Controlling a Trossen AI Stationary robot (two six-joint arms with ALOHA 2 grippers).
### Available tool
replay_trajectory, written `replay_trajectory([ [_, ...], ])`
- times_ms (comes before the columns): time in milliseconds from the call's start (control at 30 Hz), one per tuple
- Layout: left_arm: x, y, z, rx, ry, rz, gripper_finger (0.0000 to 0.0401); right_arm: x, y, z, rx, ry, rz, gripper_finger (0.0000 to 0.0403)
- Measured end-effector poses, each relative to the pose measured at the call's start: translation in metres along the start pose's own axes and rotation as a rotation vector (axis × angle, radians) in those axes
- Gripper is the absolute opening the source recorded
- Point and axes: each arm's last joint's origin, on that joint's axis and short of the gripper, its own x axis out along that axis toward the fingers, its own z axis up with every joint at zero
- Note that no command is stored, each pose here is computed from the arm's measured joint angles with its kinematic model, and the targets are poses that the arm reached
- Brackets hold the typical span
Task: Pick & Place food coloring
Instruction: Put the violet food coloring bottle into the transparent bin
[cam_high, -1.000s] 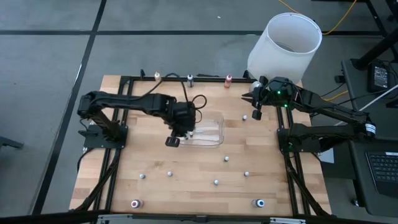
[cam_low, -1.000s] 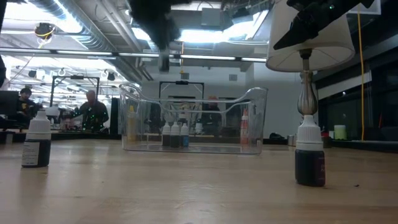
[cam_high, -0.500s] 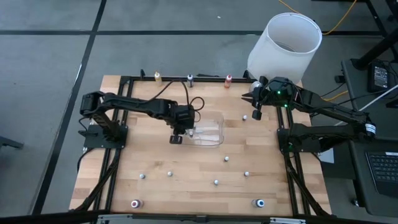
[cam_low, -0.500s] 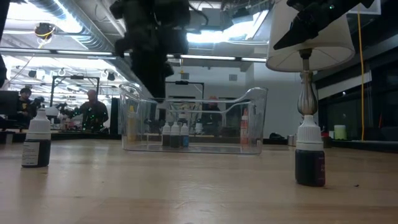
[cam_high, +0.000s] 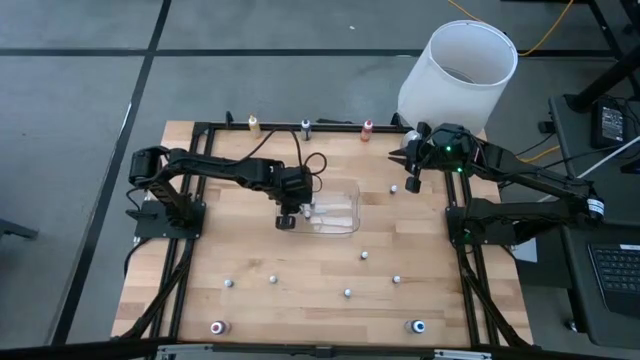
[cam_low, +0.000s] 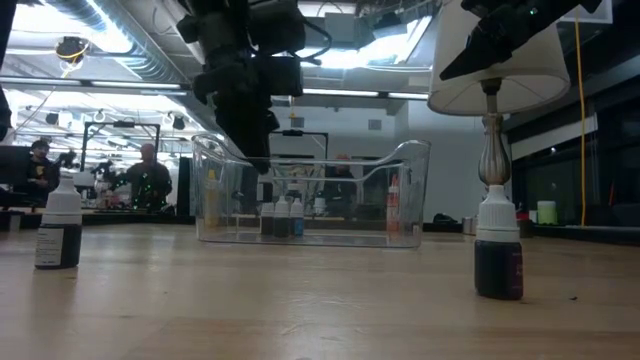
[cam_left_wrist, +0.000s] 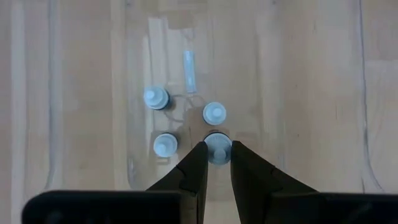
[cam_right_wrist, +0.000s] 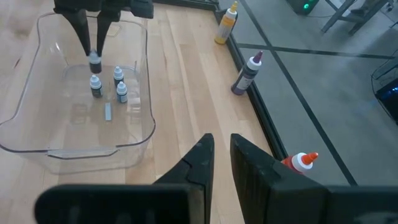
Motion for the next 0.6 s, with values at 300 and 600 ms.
replay_trajectory([
  [300,0.025,-0.009,-0.002,0.039,0.080,-0.030,0.0054,0.000,0.000,0.000,0.004,0.001,0.000,0.0058],
  [600,0.026,-0.001,-0.003,0.012,0.080,0.013,0.0054,0.000,0.000,0.000,0.004,0.004,0.001,0.0058],
])
